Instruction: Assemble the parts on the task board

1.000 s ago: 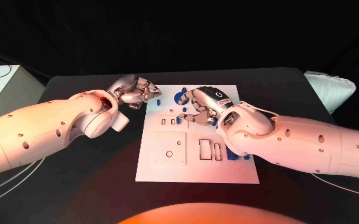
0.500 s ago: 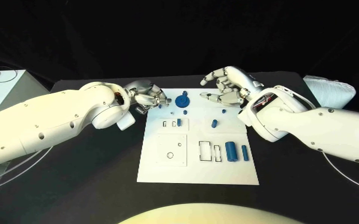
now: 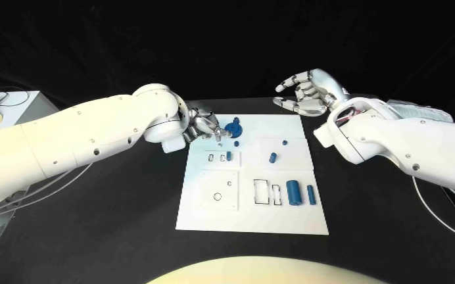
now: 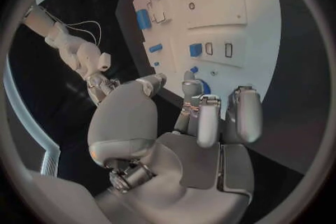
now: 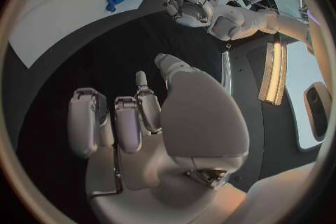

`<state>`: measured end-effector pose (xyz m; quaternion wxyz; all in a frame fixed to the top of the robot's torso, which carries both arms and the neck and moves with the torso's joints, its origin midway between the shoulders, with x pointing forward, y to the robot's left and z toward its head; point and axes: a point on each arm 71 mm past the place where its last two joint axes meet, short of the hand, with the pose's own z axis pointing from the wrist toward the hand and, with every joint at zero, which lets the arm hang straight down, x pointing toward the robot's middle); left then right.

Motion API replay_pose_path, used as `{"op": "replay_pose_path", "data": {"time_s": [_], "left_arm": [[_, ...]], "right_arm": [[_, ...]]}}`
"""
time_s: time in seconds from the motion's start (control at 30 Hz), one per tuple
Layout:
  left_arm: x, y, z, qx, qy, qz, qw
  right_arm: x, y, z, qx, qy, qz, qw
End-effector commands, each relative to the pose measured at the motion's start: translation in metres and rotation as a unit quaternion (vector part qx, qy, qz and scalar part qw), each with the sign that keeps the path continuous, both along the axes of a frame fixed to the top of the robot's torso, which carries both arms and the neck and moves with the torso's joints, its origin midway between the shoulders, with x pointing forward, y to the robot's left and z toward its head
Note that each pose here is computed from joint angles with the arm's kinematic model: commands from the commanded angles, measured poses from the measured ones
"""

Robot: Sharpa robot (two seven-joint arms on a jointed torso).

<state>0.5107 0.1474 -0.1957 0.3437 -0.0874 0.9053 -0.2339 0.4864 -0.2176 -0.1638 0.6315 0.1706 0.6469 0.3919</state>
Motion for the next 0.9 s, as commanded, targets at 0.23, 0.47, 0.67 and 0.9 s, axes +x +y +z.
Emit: {"op": "replay_pose_path", "data": {"time_s": [0.23, 0.47, 0.67, 0.9], "left_arm": [[0.0077, -0.013, -0.0054, 0.09, 0.015, -0.025, 0.996], [0.012, -0.025, -0.0098, 0.102, 0.021, -0.034, 0.994], [0.0147, -0.033, -0.0125, 0.104, 0.024, -0.039, 0.994], [0.0152, -0.038, -0.0141, 0.106, 0.027, -0.045, 0.993]], "right_arm": [[0.004, 0.001, -0.003, 0.016, 0.029, -0.006, 0.999], [0.005, 0.002, -0.003, 0.015, 0.032, -0.007, 0.999], [0.006, 0.006, -0.004, 0.015, 0.034, -0.002, 0.999], [0.004, 0.011, -0.004, 0.015, 0.038, 0.004, 0.999]]}}
